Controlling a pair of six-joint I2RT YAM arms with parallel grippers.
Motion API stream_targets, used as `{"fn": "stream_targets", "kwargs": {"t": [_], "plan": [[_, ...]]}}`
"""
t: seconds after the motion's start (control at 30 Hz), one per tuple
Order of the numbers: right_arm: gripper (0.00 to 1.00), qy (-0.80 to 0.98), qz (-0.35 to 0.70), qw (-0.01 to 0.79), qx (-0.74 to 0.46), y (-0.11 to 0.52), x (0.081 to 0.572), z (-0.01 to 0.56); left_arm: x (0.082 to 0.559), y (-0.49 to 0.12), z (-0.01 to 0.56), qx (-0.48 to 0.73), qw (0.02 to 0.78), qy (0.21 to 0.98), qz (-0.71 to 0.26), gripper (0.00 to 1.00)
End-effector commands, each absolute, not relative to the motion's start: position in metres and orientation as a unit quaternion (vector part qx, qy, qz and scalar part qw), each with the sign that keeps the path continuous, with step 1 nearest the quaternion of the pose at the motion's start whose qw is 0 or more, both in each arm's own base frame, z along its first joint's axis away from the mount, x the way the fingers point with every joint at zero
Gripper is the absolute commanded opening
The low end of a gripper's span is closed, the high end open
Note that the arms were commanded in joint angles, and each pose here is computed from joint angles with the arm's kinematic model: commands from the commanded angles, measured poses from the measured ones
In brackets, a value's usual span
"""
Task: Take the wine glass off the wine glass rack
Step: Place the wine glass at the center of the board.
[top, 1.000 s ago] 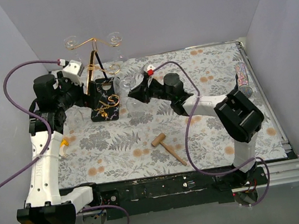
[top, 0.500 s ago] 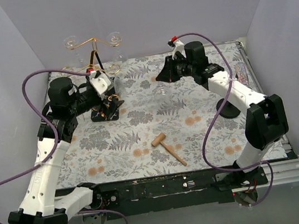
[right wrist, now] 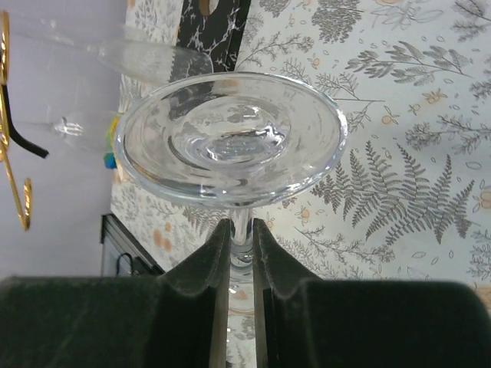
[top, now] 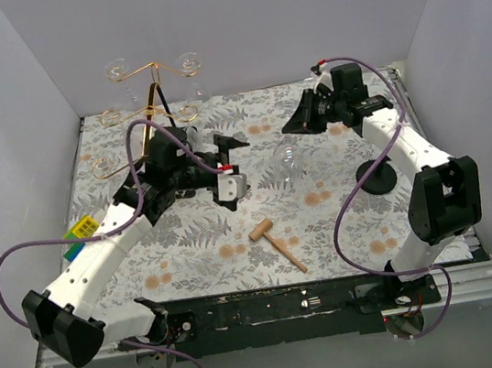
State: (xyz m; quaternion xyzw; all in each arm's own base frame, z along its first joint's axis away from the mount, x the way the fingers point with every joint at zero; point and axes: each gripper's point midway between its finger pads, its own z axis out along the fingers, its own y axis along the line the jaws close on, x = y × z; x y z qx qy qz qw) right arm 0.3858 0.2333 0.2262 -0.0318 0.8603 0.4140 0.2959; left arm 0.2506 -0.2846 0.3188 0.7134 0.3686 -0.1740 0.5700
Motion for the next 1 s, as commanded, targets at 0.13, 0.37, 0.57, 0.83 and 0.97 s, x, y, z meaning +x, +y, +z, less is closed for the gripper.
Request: {"fn": "stream_targets", "kwargs": {"t": [0.13,0.37,0.57,0.83,0.97], "plan": [[0.01,0.824,0.524,0.185,0.114,0.213,0.392,0.222,0.258,-0.316,0.281,0.763,0.582,0.263,-0.100,0.98],[0.01,0.801,0.576,0.100,0.132,0.222,0.369,0.199,0.244,-0.346,0.266,0.754,0.624,0.193,-0.066,0.98],[0.01,0.789,0.594,0.061,0.148,0.225,0.360,0.185,0.245,-0.351,0.241,0.765,0.607,0.199,-0.083,0.98],[0.01,0.783,0.602,0.037,0.152,0.227,0.353,0.176,0.238,-0.361,0.214,0.782,0.577,0.198,-0.130,0.98],[0.01,0.783,0.600,0.028,0.160,0.228,0.348,0.170,0.241,-0.368,0.203,0.780,0.588,0.176,-0.124,0.98]]}}
